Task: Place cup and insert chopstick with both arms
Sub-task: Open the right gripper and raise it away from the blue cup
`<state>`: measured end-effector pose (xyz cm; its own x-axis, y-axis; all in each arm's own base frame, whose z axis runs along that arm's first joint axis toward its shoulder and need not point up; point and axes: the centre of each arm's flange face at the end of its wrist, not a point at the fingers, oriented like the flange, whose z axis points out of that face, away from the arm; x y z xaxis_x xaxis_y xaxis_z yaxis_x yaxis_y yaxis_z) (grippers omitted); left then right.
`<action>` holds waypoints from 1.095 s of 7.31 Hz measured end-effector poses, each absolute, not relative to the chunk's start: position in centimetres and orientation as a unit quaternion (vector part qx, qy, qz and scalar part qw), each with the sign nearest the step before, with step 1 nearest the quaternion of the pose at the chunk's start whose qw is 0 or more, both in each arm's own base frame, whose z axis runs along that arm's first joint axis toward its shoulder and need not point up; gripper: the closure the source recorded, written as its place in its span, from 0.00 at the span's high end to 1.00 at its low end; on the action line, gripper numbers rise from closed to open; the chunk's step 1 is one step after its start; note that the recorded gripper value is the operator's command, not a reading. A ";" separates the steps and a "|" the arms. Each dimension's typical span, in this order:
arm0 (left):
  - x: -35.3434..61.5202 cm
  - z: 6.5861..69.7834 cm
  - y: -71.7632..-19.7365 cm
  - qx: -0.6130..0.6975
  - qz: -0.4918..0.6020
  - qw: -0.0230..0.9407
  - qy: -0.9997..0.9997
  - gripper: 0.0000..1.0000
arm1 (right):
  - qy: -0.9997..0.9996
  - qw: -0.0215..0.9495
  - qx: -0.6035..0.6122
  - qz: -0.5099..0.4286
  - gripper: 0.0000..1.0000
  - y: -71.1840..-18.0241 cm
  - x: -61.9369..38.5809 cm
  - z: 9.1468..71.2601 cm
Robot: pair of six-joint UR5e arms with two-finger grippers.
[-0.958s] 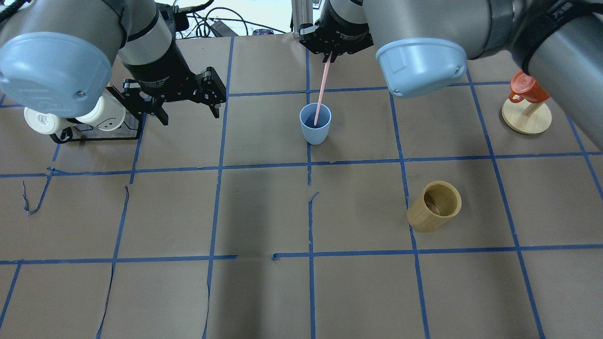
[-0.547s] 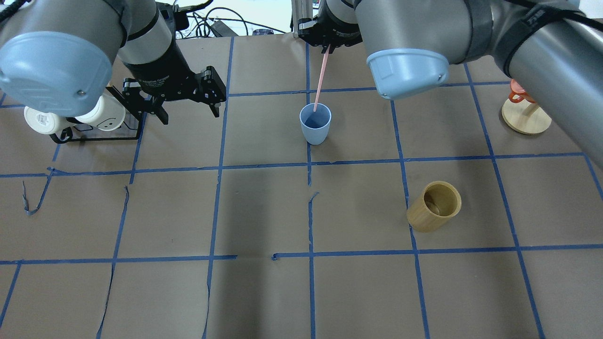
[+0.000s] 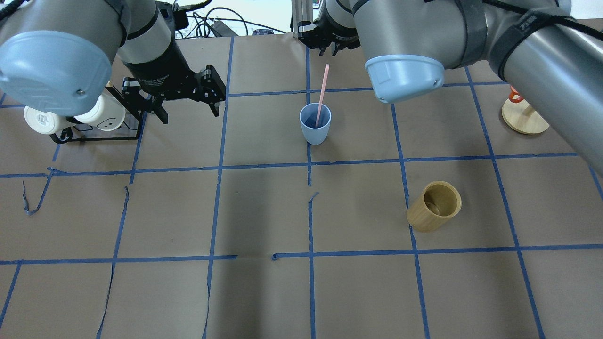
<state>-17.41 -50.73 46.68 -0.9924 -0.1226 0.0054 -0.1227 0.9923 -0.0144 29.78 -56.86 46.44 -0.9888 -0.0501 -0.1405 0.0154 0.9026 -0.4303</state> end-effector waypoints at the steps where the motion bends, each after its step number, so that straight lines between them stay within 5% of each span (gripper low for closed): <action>1: -17.4 46.7 -50.7 0.062 0.007 0.002 -0.998 1.00 | 0.973 0.075 -0.007 -0.220 0.87 -56.8 29.8 46.4; 2: -17.4 46.7 -50.7 0.061 0.008 0.002 -0.998 1.00 | 0.973 0.075 -0.004 -0.219 1.00 -56.8 29.8 46.4; 8: -17.4 46.6 -50.9 0.064 0.008 0.003 -0.998 1.00 | 0.999 0.014 0.018 -0.037 1.00 -53.7 20.9 47.0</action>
<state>-17.43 -50.85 46.64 -0.9919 -0.1268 0.0071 -0.1269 0.9918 -0.0153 20.92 -53.67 47.00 -0.9989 0.0357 -0.0303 0.0379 0.9965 -0.0741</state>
